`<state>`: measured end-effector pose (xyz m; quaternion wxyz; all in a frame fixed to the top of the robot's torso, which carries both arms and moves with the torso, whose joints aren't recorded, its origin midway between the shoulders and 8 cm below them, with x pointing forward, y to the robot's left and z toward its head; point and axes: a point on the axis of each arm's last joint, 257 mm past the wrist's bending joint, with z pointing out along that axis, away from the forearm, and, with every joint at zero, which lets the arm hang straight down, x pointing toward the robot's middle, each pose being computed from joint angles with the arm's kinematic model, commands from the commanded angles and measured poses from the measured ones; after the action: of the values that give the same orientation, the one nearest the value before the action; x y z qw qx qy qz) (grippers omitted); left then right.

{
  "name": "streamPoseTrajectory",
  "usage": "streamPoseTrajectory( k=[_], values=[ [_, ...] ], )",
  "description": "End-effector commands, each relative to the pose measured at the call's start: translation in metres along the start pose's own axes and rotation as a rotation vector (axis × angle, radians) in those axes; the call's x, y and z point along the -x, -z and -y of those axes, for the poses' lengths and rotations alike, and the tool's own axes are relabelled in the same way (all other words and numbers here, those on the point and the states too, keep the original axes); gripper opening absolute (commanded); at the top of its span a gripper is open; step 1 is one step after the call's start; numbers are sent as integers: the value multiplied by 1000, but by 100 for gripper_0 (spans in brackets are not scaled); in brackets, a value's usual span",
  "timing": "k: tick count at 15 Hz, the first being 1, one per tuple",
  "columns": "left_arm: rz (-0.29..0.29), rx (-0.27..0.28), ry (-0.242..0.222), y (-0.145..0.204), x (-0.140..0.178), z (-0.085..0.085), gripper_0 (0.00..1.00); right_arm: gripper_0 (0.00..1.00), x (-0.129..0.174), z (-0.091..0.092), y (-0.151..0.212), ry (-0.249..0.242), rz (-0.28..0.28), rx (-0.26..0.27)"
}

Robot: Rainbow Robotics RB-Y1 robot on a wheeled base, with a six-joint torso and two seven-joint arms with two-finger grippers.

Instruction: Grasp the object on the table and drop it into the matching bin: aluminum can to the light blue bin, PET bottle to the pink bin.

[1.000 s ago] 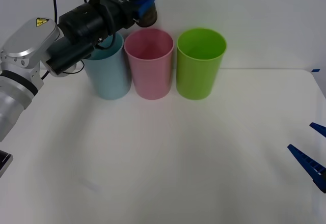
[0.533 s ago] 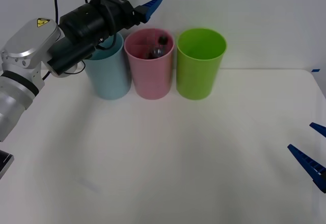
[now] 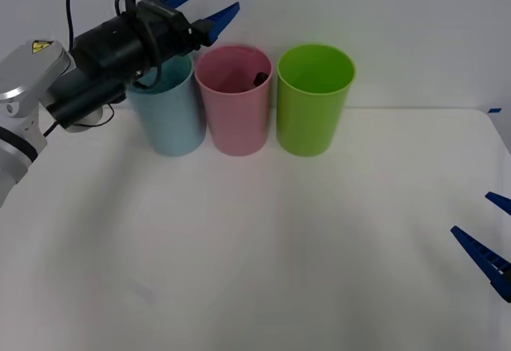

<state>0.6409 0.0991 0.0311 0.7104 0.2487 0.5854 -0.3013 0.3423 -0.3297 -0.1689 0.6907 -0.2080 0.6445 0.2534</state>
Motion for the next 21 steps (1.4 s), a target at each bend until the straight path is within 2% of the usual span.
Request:
streamPoseTrajectory(
  k=[1,4,8,13,18,21],
  values=[
    [4,-4,22,27,-2,-1,100,100,0,0,0,0,0,0],
    [8,11,46,65,-2,-9,100,100,0,0,0,0,0,0],
    [23,39,50,112,-5,-15,100,100,0,0,0,0,0,0],
    [11,47,17,180,-21,-23,100,100,0,0,0,0,0,0],
    [-45,65,-30,254,-43,-31,100,100,0,0,0,0,0,0],
    [-115,82,-55,303,-67,-31,100,100,0,0,0,0,0,0]
  ],
)
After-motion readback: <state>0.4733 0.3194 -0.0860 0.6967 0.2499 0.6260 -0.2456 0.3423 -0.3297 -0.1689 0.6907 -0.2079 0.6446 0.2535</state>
